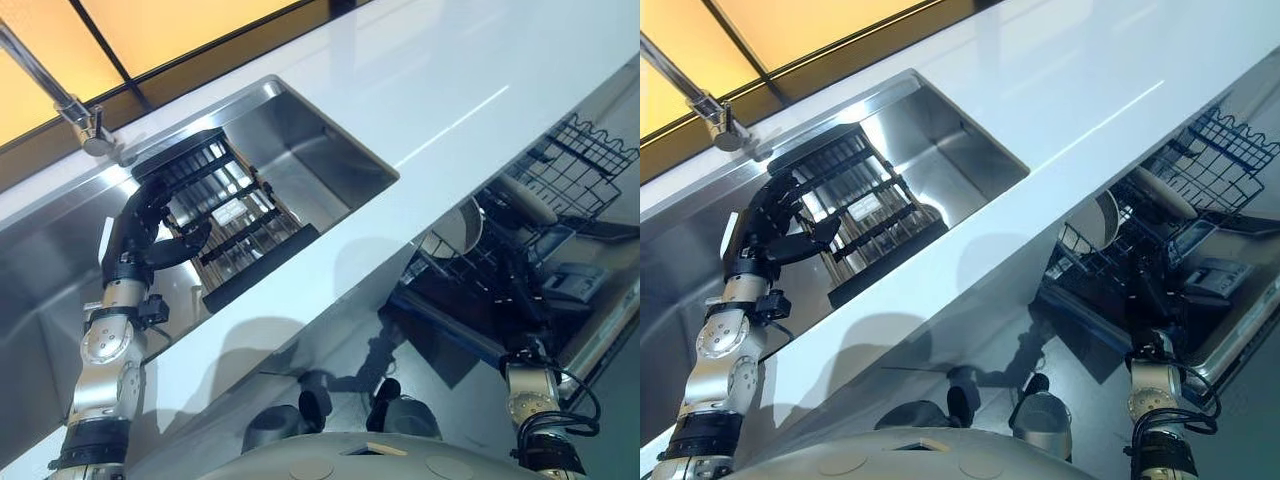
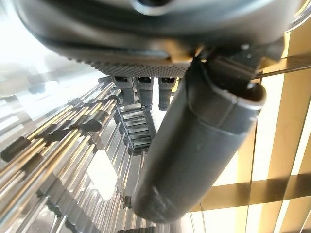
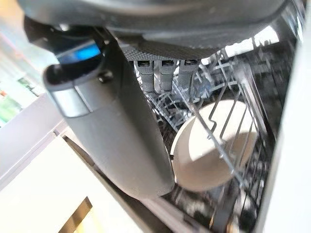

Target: Pick up plates and place into dishwasher.

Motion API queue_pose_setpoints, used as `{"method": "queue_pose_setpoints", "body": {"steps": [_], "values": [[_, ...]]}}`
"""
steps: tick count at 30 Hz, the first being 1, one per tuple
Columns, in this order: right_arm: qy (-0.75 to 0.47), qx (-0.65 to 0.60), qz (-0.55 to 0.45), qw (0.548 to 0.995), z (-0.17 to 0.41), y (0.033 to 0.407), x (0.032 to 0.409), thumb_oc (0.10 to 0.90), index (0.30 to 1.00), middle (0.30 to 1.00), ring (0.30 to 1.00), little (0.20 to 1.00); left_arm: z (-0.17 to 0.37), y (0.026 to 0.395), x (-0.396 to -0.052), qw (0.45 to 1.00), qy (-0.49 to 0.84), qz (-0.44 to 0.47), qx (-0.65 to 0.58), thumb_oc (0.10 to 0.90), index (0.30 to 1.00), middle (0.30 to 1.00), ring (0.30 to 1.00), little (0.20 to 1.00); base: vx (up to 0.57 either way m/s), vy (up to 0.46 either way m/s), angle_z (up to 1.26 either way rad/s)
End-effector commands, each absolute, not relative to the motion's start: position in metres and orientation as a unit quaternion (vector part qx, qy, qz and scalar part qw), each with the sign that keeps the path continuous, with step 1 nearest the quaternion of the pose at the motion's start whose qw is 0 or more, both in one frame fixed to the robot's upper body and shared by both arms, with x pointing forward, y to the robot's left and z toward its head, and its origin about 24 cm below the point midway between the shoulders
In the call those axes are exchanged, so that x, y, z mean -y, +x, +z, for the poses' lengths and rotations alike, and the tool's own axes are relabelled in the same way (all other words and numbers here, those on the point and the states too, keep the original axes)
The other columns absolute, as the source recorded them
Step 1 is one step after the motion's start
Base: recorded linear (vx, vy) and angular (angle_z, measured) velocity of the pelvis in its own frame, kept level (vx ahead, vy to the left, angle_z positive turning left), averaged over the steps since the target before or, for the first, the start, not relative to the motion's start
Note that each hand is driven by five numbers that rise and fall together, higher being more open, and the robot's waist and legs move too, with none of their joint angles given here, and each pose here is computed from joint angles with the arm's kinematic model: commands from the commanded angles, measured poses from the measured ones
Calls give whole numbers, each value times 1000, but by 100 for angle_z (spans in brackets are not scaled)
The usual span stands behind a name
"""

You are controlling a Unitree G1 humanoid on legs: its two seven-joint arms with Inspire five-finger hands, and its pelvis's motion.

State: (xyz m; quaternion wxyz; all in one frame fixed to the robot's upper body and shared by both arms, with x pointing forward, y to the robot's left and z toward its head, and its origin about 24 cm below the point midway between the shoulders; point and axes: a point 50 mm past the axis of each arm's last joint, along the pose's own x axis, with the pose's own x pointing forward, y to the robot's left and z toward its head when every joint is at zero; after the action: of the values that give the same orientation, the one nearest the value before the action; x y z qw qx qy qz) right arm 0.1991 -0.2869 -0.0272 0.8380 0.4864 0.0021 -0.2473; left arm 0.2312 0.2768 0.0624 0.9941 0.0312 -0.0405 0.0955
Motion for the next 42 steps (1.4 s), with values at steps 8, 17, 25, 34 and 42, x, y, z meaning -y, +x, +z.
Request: {"method": "queue_pose_setpoints", "body": {"steps": [8,17,25,34,42], "values": [[531,265,179,785,159,291,127,800,900,900,900,900,65,231,-263,996,69,22,51,800,900,900,900,900,52,35,10],[429,303,-103,844,125,264,206,800,900,900,900,900,62,221,-270,996,62,43,45,800,900,900,900,900,-3,12,8],[-16,382,-420,823,142,219,263,800,900,900,900,900,64,216,-277,995,59,70,44,800,900,900,900,900,-47,-5,-9],[-123,215,-529,812,110,189,340,800,900,900,900,900,70,208,-296,992,69,91,50,800,900,900,900,900,-54,-49,-18],[-19,25,-588,808,34,159,379,800,900,900,900,900,77,211,-309,989,86,110,56,800,900,900,900,900,-30,-97,-22]]}}
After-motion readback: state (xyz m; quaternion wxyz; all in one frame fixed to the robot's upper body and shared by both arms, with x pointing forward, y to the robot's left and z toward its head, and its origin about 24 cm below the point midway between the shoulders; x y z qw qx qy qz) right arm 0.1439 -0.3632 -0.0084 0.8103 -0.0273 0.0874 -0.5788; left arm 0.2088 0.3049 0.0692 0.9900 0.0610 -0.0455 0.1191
